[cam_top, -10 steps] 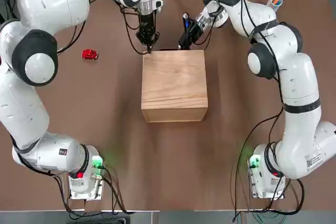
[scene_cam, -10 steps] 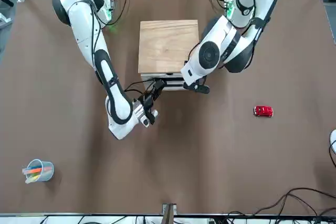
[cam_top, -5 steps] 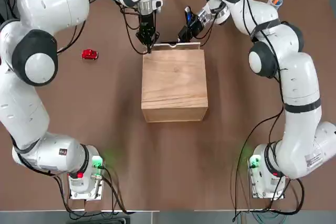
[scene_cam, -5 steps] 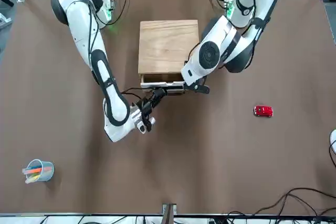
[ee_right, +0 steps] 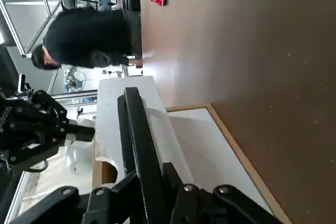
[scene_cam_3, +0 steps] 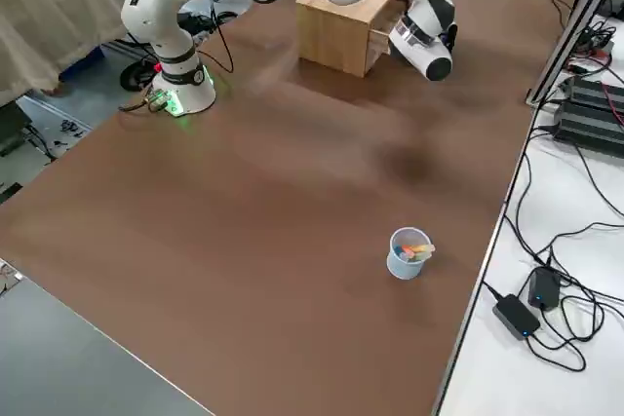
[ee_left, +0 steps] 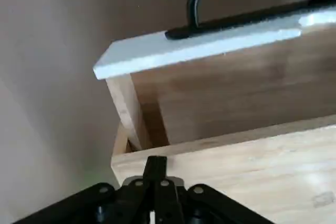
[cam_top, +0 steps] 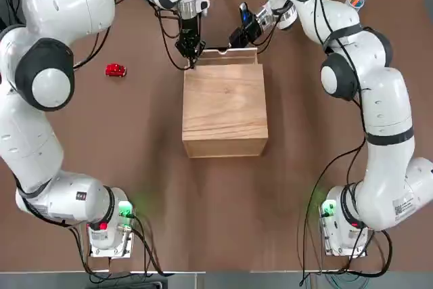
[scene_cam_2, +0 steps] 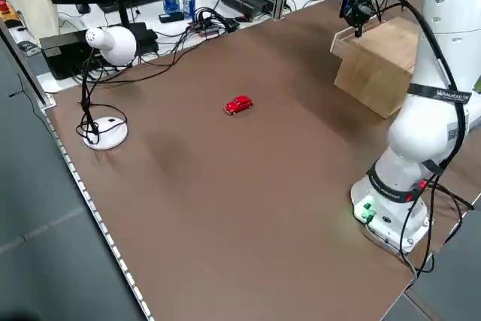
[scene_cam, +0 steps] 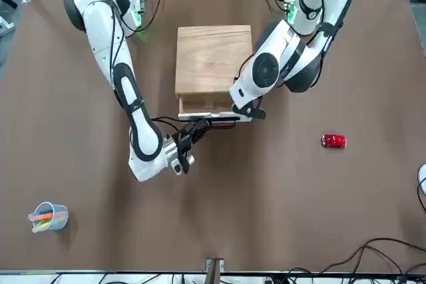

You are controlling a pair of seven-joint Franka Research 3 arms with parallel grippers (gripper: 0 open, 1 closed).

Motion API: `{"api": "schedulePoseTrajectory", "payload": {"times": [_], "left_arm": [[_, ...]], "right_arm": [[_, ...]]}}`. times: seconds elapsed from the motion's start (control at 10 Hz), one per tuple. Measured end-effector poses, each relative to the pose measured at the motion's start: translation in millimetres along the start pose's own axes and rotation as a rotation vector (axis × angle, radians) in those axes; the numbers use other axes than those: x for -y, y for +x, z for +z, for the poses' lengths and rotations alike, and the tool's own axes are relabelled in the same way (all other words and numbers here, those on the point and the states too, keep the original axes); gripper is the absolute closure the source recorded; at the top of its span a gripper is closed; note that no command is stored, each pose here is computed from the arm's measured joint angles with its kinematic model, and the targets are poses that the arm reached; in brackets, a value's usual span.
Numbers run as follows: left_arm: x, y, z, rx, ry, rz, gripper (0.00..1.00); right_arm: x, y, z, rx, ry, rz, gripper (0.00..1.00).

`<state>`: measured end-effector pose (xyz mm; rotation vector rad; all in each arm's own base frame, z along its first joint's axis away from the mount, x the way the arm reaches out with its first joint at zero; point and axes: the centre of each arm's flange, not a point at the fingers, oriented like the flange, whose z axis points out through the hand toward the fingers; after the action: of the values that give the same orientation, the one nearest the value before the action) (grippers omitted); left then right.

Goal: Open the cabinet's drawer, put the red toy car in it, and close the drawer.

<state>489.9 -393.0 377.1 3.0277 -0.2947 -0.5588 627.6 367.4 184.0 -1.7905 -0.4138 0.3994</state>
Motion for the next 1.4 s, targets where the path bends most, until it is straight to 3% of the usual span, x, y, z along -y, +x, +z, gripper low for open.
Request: {"api": "schedulePoseTrajectory", "payload": {"times": [0.4, 0.8, 1.0, 1.3, 1.4], "left_arm": [[-1, -1, 0, 0.002, 0.001, 0.002, 0.99], [-1, -1, 0, 0.002, 0.001, 0.002, 0.99], [-1, -1, 0, 0.003, 0.001, 0.002, 0.99], [-1, -1, 0, 0.002, 0.001, 0.002, 0.99], [-1, -1, 0, 0.002, 0.001, 0.002, 0.99]], "right_arm": [[5, 13, -13, -0.09, -0.019, 0.008, 0.88], [7, 16, -17, -0.113, -0.028, 0.003, 0.85], [4, 16, -18, -0.116, -0.031, 0.007, 0.63], [8, 19, -17, -0.137, -0.003, 0.008, 0.15], [9, 20, -17, -0.143, 0.006, 0.009, 0.09]]}}
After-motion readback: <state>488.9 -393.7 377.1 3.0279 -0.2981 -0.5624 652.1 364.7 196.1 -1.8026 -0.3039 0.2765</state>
